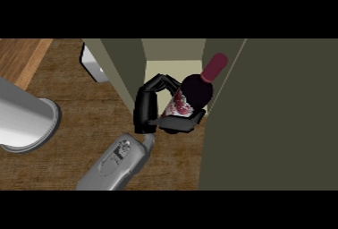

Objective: Pick up the wine, place it into the cabinet and close the cabinet

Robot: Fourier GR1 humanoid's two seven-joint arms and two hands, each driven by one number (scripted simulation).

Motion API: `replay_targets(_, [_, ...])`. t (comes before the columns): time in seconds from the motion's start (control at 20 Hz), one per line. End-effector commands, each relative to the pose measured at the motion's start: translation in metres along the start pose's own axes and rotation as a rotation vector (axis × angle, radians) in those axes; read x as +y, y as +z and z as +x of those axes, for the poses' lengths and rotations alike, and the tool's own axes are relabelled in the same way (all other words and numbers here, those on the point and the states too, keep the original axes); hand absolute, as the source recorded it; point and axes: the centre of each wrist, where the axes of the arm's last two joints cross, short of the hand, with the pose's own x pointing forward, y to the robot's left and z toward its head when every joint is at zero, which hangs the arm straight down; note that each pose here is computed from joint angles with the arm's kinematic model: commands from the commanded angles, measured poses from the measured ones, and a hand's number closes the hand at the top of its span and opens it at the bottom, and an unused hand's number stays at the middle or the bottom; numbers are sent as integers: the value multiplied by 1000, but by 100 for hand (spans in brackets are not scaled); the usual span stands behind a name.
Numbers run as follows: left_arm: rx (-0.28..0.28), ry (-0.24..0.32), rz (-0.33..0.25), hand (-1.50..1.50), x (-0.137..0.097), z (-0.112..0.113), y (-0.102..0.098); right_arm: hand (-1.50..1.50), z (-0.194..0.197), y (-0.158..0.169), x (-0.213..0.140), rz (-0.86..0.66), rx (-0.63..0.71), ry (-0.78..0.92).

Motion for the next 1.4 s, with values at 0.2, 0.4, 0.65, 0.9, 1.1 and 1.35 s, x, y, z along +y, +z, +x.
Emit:
replay_targets(0.2, [12, 4, 52, 150, 18, -26, -16, -150, 11, 12, 7, 17, -61, -43])
replay_targets(0.4, [-4, 20, 66, 150, 14, -15, -30, -150, 25, 26, 6, 6, -64, -17])
replay_targets(0.65, [37, 24, 41, 150, 18, -21, -45, -150, 29, 21, 4, 27, -68, -42])
replay_targets(0.9, [77, 38, 49, 150, 28, -33, -46, -150, 21, 26, 0, 33, -57, -35])
replay_targets(1.1, [79, -26, 52, 150, 35, -36, -67, -150, 20, 27, 4, 17, -70, -63])
replay_targets(1.35, [90, -25, 72, 150, 32, -41, -76, -150, 25, 25, 12, 19, -74, -64])
